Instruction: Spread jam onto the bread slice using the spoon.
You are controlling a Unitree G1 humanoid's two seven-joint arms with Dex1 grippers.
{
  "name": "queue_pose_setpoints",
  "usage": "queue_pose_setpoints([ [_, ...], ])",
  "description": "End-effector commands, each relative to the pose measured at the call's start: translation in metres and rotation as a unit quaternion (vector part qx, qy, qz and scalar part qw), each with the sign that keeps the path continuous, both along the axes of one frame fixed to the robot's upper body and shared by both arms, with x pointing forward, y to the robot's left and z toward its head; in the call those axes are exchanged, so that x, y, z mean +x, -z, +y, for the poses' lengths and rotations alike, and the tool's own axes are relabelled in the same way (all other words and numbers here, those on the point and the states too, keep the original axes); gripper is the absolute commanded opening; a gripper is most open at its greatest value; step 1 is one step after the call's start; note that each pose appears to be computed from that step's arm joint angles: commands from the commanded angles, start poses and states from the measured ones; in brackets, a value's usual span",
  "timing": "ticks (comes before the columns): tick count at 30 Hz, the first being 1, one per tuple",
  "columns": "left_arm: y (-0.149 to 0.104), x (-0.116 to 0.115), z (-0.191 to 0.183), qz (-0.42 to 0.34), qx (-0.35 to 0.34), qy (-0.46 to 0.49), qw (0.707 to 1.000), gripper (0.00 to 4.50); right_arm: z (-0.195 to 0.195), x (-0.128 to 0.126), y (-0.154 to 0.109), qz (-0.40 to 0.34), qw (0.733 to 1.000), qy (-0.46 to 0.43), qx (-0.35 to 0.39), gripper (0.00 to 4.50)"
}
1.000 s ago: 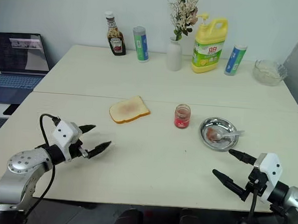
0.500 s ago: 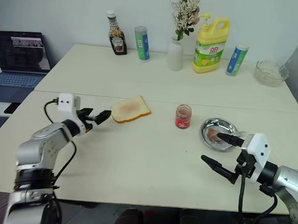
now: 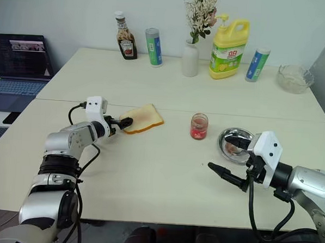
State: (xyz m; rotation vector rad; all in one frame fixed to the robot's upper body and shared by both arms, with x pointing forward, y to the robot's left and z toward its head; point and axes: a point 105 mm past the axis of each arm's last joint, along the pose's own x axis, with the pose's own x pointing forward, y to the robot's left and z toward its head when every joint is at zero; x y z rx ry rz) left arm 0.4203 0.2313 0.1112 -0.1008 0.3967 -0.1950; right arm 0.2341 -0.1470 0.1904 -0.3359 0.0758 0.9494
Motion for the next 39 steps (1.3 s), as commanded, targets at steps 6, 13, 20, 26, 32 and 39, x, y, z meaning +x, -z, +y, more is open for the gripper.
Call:
queue_pose_setpoints([
  [6,0.011,0.003,-0.020,0.036,0.003,0.040,0.999,3.61,0.011,-0.005,-0.011,-0.016,1.000,-0.016,0.019,4.50],
  [13,0.013,0.004,-0.028,0.047,0.005,0.062,0.997,1.48,0.013,-0.005,-0.015,-0.018,0.999,-0.017,0.024,4.50],
  [20,0.010,-0.007,-0.028,0.056,-0.017,0.100,0.993,0.01,0.012,-0.005,-0.015,-0.015,1.000,-0.014,0.023,4.50],
  [26,0.006,-0.024,-0.032,0.067,-0.043,0.143,0.986,0.01,0.011,-0.003,-0.017,-0.014,1.000,-0.016,0.019,4.50],
  [32,-0.004,-0.065,-0.050,0.082,-0.079,0.256,0.960,0.01,0.011,-0.004,-0.017,-0.002,1.000,-0.025,0.018,4.50],
  [39,-0.002,-0.117,-0.069,0.105,-0.059,0.372,0.920,0.01,0.001,-0.021,-0.001,0.068,0.996,-0.055,-0.017,4.50],
])
